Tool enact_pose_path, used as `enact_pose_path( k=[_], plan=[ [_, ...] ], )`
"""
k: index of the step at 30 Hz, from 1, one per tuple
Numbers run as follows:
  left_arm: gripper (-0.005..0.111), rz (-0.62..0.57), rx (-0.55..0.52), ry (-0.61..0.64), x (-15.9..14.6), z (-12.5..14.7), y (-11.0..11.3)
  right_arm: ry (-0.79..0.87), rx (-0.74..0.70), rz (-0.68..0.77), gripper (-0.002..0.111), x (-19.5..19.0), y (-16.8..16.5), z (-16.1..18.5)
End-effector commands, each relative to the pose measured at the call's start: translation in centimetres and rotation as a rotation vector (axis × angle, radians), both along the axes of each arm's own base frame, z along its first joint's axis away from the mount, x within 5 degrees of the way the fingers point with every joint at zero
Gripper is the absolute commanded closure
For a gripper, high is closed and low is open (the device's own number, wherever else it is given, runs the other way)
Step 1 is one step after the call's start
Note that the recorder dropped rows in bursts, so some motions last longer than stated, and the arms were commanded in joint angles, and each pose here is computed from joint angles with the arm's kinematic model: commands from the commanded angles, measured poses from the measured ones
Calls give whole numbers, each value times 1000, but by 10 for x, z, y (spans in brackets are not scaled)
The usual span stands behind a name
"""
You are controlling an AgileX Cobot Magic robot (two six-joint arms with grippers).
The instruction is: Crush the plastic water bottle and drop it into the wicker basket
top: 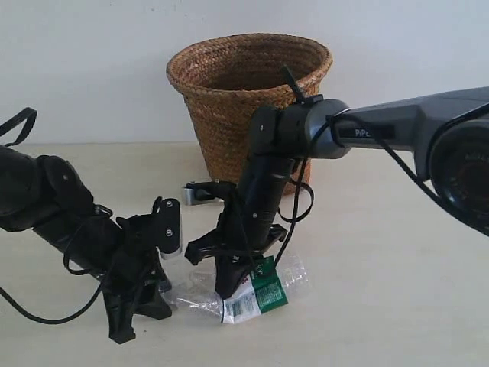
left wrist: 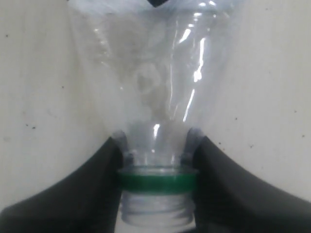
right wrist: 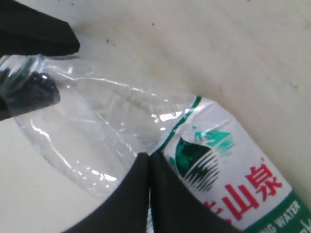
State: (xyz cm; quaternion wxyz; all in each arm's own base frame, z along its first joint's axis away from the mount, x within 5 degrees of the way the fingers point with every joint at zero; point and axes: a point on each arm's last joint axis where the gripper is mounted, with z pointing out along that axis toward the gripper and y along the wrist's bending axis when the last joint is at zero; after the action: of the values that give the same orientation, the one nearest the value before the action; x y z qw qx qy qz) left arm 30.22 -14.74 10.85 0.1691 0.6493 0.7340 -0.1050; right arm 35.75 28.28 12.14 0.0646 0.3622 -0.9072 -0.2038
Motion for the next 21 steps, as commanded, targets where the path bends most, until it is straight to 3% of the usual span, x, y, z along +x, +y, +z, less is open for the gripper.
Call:
enact_pose_path(
  k=[1,4,7,16,21],
  plan=[
    [102,-13,12,4,0,-4,0,-82,-75,26,108,10,-32,28],
    [102,-13,12,4,0,-4,0,-146,-3,6,108,6,-33,69],
    [102,-14,12,7,0,-4,0,-166,12,-3,108,3,-34,82],
    [102,-14,12,7,0,-4,0,-157,6,4,108,3,-31,78],
    [102,-13,13,3,0,-4,0,-126,-43,10,108,6,-32,55]
  ],
)
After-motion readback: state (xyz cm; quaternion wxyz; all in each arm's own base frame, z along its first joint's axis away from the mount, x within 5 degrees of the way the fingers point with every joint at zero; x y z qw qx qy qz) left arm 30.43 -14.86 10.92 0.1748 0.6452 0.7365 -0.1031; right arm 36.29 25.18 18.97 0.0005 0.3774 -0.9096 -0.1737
